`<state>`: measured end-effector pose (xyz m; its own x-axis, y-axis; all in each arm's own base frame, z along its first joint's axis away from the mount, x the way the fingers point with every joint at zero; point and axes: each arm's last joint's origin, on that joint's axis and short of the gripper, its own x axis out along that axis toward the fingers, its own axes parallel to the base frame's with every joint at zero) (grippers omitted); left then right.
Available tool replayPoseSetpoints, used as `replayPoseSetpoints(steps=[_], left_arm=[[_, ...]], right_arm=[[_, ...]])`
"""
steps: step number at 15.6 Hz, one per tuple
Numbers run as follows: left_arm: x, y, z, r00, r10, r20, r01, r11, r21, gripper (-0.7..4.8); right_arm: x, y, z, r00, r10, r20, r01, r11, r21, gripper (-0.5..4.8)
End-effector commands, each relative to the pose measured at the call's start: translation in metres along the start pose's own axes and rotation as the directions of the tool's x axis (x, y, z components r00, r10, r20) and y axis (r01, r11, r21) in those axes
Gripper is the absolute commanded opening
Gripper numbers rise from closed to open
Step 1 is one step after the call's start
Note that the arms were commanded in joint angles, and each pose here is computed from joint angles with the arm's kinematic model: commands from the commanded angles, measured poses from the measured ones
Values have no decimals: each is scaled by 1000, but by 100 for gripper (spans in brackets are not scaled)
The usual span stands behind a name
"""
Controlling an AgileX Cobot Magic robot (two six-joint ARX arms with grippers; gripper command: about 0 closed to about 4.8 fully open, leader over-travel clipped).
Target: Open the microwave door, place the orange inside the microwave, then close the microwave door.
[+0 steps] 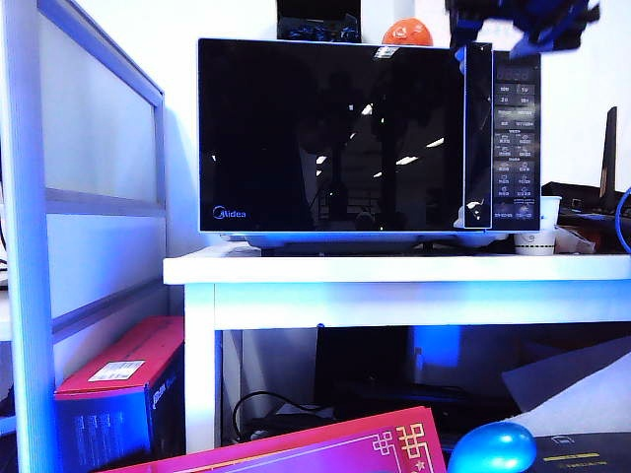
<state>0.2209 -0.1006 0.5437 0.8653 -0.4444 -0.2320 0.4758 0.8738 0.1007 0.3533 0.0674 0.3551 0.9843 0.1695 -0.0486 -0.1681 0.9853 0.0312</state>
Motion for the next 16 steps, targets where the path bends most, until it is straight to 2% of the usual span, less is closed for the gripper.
replayPoseSetpoints(steps=[1,6,7,9,16], left_arm=[[-2,0,2,1000,-4,19,4,1000,5,-5],[-2,0,2,1000,-4,18,4,1000,5,-5],[-2,0,2,1000,-4,18,4,1000,5,-5],[-2,0,1,1000,-5,9,5,1000,5,-5],[-2,0,1,1000,-5,7,5,1000,4,-5]], right_arm=[[9,0,-4,1000,-3,26,2,1000,27,479],[23,0,-19,1000,-9,6,8,1000,26,473],[24,0,-21,1000,-12,2,12,1000,26,416],[24,-1,-21,1000,-16,1,16,1000,19,266],[24,-1,-21,1000,-17,-6,17,1000,19,207]])
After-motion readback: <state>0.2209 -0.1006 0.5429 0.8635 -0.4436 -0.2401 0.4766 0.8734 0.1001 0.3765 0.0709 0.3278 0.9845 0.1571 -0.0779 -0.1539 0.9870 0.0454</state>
